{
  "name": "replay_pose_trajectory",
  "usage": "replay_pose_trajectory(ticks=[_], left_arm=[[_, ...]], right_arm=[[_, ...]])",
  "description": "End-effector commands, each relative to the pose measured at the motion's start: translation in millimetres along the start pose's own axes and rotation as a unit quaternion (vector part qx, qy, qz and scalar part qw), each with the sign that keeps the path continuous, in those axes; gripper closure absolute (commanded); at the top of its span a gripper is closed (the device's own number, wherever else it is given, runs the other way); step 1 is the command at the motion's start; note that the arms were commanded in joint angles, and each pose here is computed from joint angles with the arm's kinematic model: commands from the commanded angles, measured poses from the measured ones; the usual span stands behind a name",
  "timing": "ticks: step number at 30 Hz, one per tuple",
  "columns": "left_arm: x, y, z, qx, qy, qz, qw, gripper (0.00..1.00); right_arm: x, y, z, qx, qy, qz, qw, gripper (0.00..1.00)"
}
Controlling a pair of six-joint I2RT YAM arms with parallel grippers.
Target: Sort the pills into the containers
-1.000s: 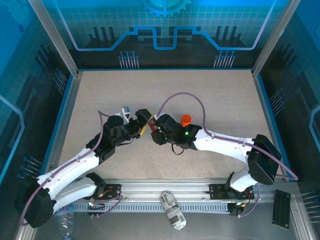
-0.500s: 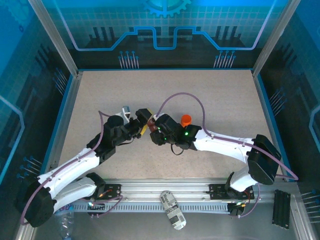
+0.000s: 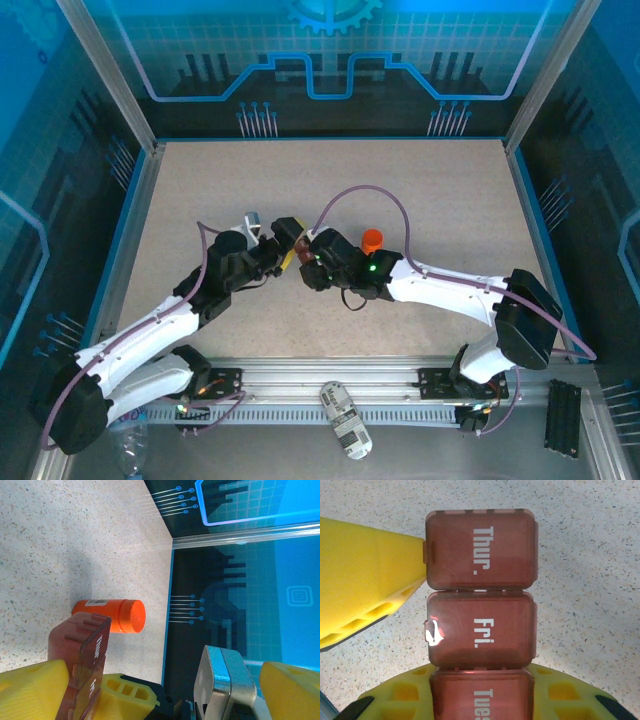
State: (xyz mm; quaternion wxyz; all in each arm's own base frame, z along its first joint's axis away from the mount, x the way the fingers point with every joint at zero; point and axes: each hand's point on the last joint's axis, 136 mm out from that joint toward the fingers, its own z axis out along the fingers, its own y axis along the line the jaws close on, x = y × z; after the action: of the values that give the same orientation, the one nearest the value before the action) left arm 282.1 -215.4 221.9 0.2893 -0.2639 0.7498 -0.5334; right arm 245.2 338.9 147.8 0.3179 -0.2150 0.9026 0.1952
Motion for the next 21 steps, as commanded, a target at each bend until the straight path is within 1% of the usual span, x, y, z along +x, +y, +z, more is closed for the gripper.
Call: replay_pose_trajectory(ticks=[1, 8, 13, 17, 21], left_arm=[[0.5, -14.1, 2.8, 0.022, 0.002, 0.013, 1.0, 0.01], [3.6, -47.1, 4.3, 0.058, 0.015, 0.02, 0.998, 0.01], [1.5, -67.7, -0.6, 0.081, 0.009, 0.035, 0.996, 0.01], [-1.5, -62.9, -2.1, 0.069, -0.001, 0.04, 0.997, 0.01], [-11.4, -39.4, -7.8, 0.032, -0.035, 0.034, 0.998, 0.01]], right_arm=[[1.5, 14.7, 3.4, -0.019, -0.003, -0.006, 1.0, 0.72], [9.5, 11.1, 15.3, -0.007, 0.011, -0.011, 1.0, 0.73], [9.8, 9.5, 17.1, -0.004, 0.012, -0.013, 1.0, 0.73], [9.1, 7.4, 15.4, -0.002, 0.009, -0.012, 1.0, 0.73], [11.8, 1.9, 12.4, 0.002, 0.006, -0.012, 1.0, 0.73]])
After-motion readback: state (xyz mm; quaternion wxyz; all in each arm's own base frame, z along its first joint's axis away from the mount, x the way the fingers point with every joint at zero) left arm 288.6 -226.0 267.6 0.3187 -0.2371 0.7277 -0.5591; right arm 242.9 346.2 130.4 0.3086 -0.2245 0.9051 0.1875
